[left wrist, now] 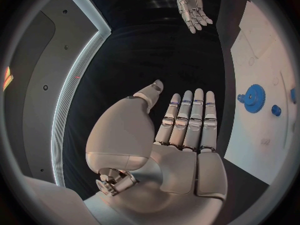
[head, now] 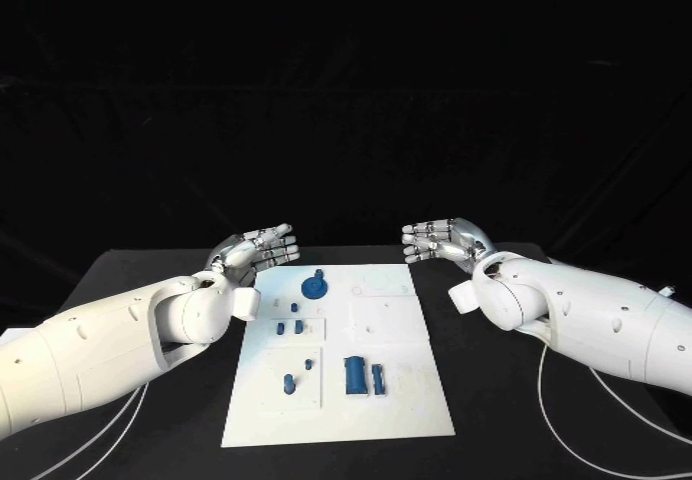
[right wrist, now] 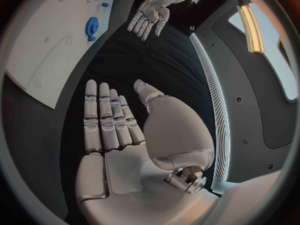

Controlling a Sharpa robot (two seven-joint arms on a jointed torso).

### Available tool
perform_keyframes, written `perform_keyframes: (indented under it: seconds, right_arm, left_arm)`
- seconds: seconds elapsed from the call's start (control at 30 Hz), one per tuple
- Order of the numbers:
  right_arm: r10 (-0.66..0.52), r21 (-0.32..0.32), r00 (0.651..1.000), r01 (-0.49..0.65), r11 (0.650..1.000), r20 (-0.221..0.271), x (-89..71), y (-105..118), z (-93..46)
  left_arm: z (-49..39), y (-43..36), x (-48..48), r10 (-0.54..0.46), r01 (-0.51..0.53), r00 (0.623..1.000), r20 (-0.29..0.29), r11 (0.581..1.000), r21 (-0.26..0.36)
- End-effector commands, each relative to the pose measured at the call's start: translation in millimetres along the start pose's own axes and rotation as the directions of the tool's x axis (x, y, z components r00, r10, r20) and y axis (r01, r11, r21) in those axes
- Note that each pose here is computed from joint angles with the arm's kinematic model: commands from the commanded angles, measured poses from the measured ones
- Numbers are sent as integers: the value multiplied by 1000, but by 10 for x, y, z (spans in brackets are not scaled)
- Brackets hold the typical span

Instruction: Assemble the parts on the task board

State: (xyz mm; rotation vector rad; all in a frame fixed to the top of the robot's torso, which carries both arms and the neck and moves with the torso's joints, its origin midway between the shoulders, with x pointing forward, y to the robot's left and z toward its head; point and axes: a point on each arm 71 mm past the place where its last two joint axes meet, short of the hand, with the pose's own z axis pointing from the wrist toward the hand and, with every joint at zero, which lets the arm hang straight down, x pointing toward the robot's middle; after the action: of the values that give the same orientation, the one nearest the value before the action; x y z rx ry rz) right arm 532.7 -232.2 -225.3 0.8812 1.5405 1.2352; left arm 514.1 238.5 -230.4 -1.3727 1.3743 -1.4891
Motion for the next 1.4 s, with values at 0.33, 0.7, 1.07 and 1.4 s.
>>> perform_keyframes:
  seconds: [0.33, 0.7, 1.07, 1.4]
  right_arm:
    - [139, -48, 981, -133, 990, 136, 291, 58, -235]
    - [238, -53, 933, -233, 971, 269, 559, 114, -535]
    - [243, -51, 929, -238, 970, 279, 578, 119, -560]
    - [243, -51, 929, -238, 970, 279, 578, 119, -560]
  left_arm:
    - [-137, 81, 236, 89, -93, 992, 92, 995, 43]
    - [-359, 124, 519, 190, -216, 959, 210, 971, 105]
    - [-398, 125, 562, 204, -235, 952, 228, 965, 116]
    - [-398, 125, 562, 204, -235, 952, 228, 965, 116]
